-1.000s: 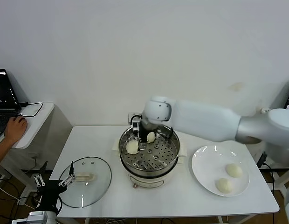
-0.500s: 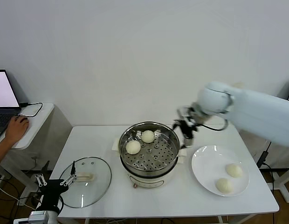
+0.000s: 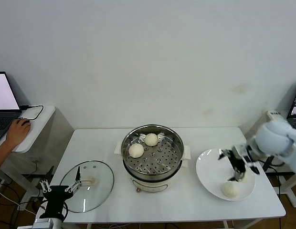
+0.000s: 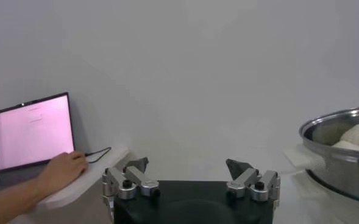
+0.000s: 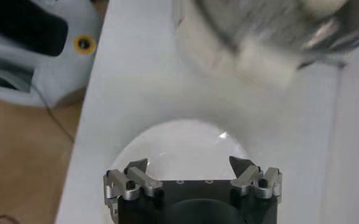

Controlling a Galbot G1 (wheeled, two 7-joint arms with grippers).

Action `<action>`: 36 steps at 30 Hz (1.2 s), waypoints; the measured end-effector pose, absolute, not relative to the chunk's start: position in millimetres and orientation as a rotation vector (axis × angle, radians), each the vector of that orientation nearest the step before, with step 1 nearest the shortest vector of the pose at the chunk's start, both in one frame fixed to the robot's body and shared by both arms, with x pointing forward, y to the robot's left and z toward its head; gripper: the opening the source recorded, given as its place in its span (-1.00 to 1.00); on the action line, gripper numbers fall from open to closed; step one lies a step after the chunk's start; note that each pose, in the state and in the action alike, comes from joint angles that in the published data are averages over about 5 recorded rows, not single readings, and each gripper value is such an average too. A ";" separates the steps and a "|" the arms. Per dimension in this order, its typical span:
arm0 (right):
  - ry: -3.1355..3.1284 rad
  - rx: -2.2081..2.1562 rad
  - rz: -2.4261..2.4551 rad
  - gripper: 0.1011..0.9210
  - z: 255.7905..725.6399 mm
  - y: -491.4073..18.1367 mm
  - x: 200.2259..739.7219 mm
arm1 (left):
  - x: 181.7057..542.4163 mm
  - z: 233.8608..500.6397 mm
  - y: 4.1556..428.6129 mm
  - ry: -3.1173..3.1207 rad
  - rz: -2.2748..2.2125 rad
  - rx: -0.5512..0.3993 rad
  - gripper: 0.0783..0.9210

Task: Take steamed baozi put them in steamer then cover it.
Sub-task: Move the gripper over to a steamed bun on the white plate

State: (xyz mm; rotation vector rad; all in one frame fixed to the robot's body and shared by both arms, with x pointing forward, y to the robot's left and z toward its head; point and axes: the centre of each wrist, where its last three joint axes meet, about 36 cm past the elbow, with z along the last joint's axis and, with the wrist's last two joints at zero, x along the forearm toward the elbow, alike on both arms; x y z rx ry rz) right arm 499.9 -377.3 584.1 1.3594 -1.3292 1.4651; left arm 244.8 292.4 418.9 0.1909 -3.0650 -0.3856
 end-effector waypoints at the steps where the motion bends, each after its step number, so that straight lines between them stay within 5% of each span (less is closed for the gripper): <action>1: -1.319 1.352 1.465 0.76 579.2 -381.5 496.7 | 244.1 418.5 292.3 -3.063 -0.386 0.192 0.77; 28: -1.215 1.286 1.445 0.76 480.7 -396.6 501.2 | 243.9 408.0 299.3 -3.032 -0.401 0.223 0.77; 36: -1.213 1.280 1.422 0.58 467.5 -394.2 506.1 | 244.8 406.6 299.4 -3.030 -0.398 0.225 0.77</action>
